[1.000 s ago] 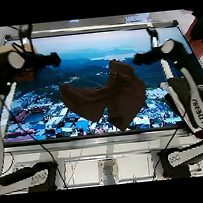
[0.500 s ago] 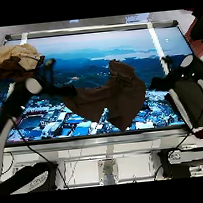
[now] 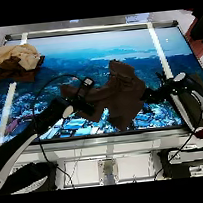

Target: Fold the shirts.

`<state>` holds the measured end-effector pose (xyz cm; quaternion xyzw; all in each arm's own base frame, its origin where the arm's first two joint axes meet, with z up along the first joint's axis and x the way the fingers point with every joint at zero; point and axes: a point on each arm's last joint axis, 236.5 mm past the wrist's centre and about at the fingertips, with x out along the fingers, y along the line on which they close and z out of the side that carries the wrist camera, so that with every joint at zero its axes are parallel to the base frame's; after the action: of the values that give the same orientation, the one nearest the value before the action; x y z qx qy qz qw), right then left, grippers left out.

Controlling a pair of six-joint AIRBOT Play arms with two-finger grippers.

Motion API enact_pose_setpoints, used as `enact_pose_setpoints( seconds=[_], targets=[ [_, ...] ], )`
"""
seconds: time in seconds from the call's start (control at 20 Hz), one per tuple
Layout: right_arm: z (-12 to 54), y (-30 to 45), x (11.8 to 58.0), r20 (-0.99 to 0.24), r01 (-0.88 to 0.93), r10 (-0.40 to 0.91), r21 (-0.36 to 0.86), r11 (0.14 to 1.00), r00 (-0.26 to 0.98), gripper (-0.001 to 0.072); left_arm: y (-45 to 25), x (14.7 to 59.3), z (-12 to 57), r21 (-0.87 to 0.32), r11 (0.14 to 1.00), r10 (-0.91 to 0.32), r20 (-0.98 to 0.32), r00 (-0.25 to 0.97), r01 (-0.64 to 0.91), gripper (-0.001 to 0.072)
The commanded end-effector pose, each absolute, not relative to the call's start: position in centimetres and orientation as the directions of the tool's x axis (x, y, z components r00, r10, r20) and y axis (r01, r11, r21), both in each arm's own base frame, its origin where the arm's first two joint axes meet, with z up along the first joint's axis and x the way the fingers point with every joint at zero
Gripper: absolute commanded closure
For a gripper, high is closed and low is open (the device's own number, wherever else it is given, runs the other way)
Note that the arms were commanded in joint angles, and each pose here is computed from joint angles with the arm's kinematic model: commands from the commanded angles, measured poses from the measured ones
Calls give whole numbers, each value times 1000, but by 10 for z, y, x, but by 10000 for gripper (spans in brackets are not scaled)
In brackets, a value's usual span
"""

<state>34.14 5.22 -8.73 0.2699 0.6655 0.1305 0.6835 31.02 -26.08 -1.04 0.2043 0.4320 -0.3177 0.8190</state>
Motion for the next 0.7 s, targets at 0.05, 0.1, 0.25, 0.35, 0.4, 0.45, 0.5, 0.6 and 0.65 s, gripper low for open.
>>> enact_pose_setpoints(
  seconds=[0.05,0.1,0.25,0.35,0.4,0.45,0.5,0.6,0.65],
  targets=[
    [-89,57,345,-826,201,554,564,801,108,275,-274,301,-15,52,691,-363,-837,408,721,213],
    [-90,57,343,-826,204,555,563,801,102,276,-277,299,-17,27,697,-373,-839,395,716,214],
    [-97,59,333,-825,220,560,562,797,79,276,-282,293,-19,-21,708,-392,-843,369,706,213],
    [-102,60,327,-826,231,560,560,796,70,276,-284,292,-19,-37,712,-400,-842,362,702,214],
    [-104,60,327,-825,235,561,560,794,73,275,-284,291,-19,-41,712,-402,-842,360,701,213],
    [-104,61,329,-823,239,562,563,791,81,276,-284,291,-19,-41,712,-402,-842,360,701,214],
    [-103,61,332,-820,243,564,569,786,95,277,-284,291,-19,-41,712,-402,-842,360,701,213],
    [-98,66,343,-800,243,583,599,763,142,278,-284,291,-19,-41,712,-402,-842,360,701,213],
    [-95,68,349,-789,243,592,614,751,165,279,-284,291,-19,-41,712,-402,-842,360,701,213]
  ],
)
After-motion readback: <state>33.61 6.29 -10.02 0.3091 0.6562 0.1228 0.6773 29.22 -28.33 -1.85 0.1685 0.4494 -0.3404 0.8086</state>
